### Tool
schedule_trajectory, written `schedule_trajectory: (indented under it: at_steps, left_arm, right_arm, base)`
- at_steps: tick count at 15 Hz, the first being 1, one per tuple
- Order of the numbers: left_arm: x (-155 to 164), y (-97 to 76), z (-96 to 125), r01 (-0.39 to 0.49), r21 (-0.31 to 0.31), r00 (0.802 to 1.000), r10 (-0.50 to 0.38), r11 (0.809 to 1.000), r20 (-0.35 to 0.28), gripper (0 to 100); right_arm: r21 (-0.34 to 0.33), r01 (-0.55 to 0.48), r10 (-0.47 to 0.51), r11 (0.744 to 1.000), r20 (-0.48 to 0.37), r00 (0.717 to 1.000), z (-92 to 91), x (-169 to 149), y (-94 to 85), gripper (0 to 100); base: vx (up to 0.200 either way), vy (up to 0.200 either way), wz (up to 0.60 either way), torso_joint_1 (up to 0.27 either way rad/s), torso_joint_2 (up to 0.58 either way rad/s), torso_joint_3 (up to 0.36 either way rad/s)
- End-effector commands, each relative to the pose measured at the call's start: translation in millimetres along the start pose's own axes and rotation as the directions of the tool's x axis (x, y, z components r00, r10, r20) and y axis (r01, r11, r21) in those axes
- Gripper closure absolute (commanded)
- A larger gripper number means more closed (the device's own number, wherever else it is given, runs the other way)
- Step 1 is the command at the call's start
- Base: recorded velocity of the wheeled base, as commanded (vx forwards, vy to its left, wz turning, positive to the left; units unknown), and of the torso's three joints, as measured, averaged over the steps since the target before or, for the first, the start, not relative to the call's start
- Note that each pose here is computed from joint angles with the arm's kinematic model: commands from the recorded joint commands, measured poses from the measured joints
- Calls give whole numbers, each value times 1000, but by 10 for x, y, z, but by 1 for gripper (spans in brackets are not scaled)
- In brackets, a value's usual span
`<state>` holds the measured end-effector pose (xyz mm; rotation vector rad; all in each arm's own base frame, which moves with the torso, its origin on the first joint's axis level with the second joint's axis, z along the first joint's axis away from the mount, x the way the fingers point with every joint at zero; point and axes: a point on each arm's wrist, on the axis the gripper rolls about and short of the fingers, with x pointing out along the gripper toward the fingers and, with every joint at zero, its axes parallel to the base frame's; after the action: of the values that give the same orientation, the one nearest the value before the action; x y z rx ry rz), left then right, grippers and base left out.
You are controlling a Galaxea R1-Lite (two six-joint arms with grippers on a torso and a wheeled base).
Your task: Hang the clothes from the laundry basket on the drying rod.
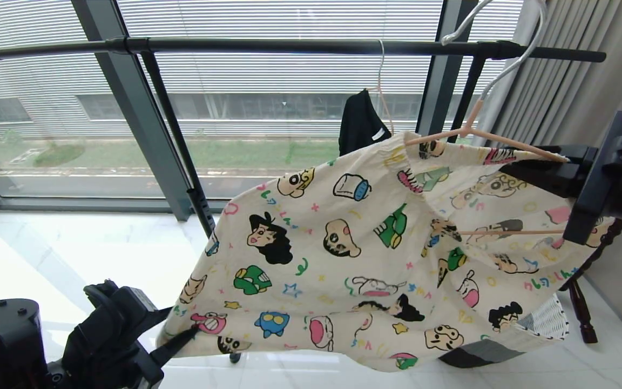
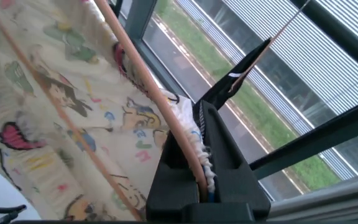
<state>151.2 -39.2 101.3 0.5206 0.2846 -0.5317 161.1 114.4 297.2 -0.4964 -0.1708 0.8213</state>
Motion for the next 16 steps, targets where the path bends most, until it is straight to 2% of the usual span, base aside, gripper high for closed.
schedule_trajectory:
  at_steps: [1, 4, 5, 7, 8, 9, 10, 12, 13, 14, 16]
  left_arm:
    - [-22, 13, 33, -9, 1, 1000, 9, 1000, 25, 0]
    - [-36, 65, 126, -37, -8, 997, 37, 999, 71, 0]
    - [-31, 103, 184, -53, -39, 994, 57, 998, 92, 0]
    - [-5, 186, 273, -150, -111, 984, 160, 982, 82, 0]
    - [23, 272, 349, -270, -167, 958, 282, 948, 51, 0]
    - [39, 316, 392, -323, -193, 941, 337, 926, 40, 0]
    - [95, 418, 488, -420, -235, 900, 436, 876, 17, 0]
    - [145, 531, 543, -523, -243, 845, 534, 817, -24, 0]
    - [162, 561, 532, -547, -240, 831, 554, 802, -43, 0]
    - [172, 573, 520, -555, -239, 827, 560, 797, -52, 0]
    - [178, 575, 514, -555, -235, 827, 560, 798, -56, 0]
  right_arm:
    - [13, -3, 3, 1000, -19, 1000, -39, 30, -4, 100]
    - [73, 95, -88, 993, -93, 992, -159, 7, -103, 100]
    - [93, 148, -134, 985, -146, 980, -241, 2, -123, 100]
    - [108, 244, -210, 964, -259, 943, -420, -15, -82, 100]
    - [122, 304, -248, 945, -339, 907, -556, -37, -17, 100]
    - [127, 326, -259, 937, -374, 891, -620, -42, 14, 100]
    - [126, 394, -299, 910, -457, 837, -773, -76, 45, 100]
    - [80, 504, -383, 860, -551, 741, -952, -146, -28, 100]
    - [65, 540, -412, 839, -571, 710, -993, -187, -88, 100]
    - [57, 565, -431, 823, -586, 686, -1023, -222, -137, 100]
    - [29, 607, -450, 794, -644, 619, -1087, -347, -187, 100]
  base:
    - [0, 0, 0, 0, 0, 0]
    - [0, 0, 0, 0, 0, 0]
    - [0, 0, 0, 0, 0, 0]
    - [0, 0, 0, 0, 0, 0]
    - [0, 0, 0, 0, 0, 0]
    - [0, 0, 0, 0, 0, 0]
    - [0, 0, 0, 0, 0, 0]
    - [0, 0, 0, 0, 0, 0]
    - [0, 0, 0, 0, 0, 0]
    - [0, 0, 0, 0, 0, 0]
    - [0, 0, 0, 0, 0, 0]
